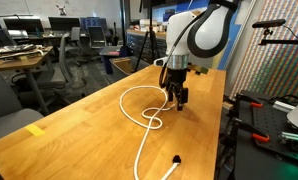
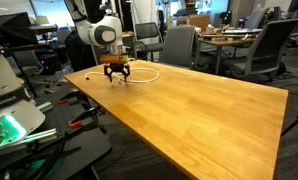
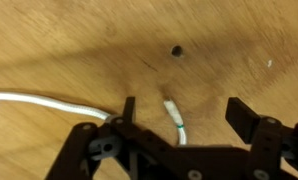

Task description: Pick the rope on the table

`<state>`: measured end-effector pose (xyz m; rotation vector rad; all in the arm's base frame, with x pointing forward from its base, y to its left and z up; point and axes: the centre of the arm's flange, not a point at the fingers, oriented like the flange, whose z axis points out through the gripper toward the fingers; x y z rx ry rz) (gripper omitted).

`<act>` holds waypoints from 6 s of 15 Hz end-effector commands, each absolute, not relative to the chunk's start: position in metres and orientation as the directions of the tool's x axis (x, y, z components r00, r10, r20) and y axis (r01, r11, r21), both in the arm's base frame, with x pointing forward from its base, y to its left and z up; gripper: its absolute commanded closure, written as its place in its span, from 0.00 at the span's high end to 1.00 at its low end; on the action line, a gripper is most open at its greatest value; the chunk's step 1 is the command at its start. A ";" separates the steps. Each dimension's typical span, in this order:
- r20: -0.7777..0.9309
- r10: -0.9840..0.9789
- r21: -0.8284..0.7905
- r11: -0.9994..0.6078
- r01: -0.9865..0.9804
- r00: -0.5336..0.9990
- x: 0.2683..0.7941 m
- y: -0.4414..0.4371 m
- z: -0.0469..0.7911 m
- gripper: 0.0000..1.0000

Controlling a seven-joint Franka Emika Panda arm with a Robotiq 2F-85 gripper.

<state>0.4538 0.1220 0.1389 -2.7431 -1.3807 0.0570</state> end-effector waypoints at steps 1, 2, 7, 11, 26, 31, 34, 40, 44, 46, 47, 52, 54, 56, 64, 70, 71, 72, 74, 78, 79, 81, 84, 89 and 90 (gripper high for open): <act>0.009 0.803 -0.082 -0.593 0.801 0.596 0.462 0.123 0.127 0.60; 0.013 0.801 -0.078 -0.596 0.799 0.599 0.465 0.122 0.128 0.51; 0.038 0.795 -0.064 -0.602 0.796 0.605 0.468 0.119 0.136 0.14; 0.033 0.772 -0.073 -0.631 0.772 0.635 0.473 0.101 0.148 0.00; 0.148 0.221 0.177 -0.965 0.194 0.964 0.500 -0.236 0.256 0.02; 0.308 0.253 -0.010 -0.963 0.269 0.917 0.529 -0.127 0.267 0.02; 0.395 0.354 -0.033 -0.917 0.398 0.848 0.554 -0.054 0.259 0.02; 0.353 0.515 -0.074 -0.817 0.572 0.781 0.592 0.022 0.217 0.02; 0.342 0.566 -0.132 -0.762 0.634 0.750 0.623 0.052 0.211 0.02; 0.341 0.594 -0.150 -0.731 0.666 0.729 0.644 0.066 0.212 0.02; 0.340 0.604 -0.158 -0.719 0.677 0.721 0.653 0.072 0.213 0.02; 0.292 0.613 -0.215 -0.706 0.675 0.734 0.682 0.098 0.200 0.02; 0.254 0.596 -0.225 -0.729 0.646 0.762 0.685 0.098 0.188 0.02; 0.214 0.573 -0.225 -0.759 0.611 0.791 0.685 0.093 0.176 0.02; 0.161 0.453 -0.221 -0.849 0.479 0.877 0.691 0.065 0.162 0.76; 0.225 0.448 -0.245 -0.833 0.495 0.865 0.704 0.091 0.201 1.00; 0.232 0.454 -0.254 -0.826 0.504 0.860 0.706 0.099 0.206 1.00; 0.236 0.461 -0.262 -0.817 0.513 0.855 0.707 0.108 0.211 1.00; 0.229 0.478 -0.272 -0.805 0.528 0.848 0.706 0.125 0.212 1.00; 0.151 0.548 -0.167 -0.806 0.568 0.823 0.697 0.151 0.197 1.00; 0.137 0.570 -0.132 -0.800 0.586 0.810 0.695 0.158 0.197 1.00; 0.082 0.621 -0.029 -0.780 0.625 0.779 0.690 0.172 0.197 1.00; 0.015 0.646 0.054 -0.762 0.645 0.763 0.680 0.195 0.193 1.00; -0.101 0.604 0.057 -0.790 0.611 0.790 0.662 0.210 0.171 1.00; -0.112 0.592 0.048 -0.799 0.599 0.798 0.661 0.212 0.165 0.98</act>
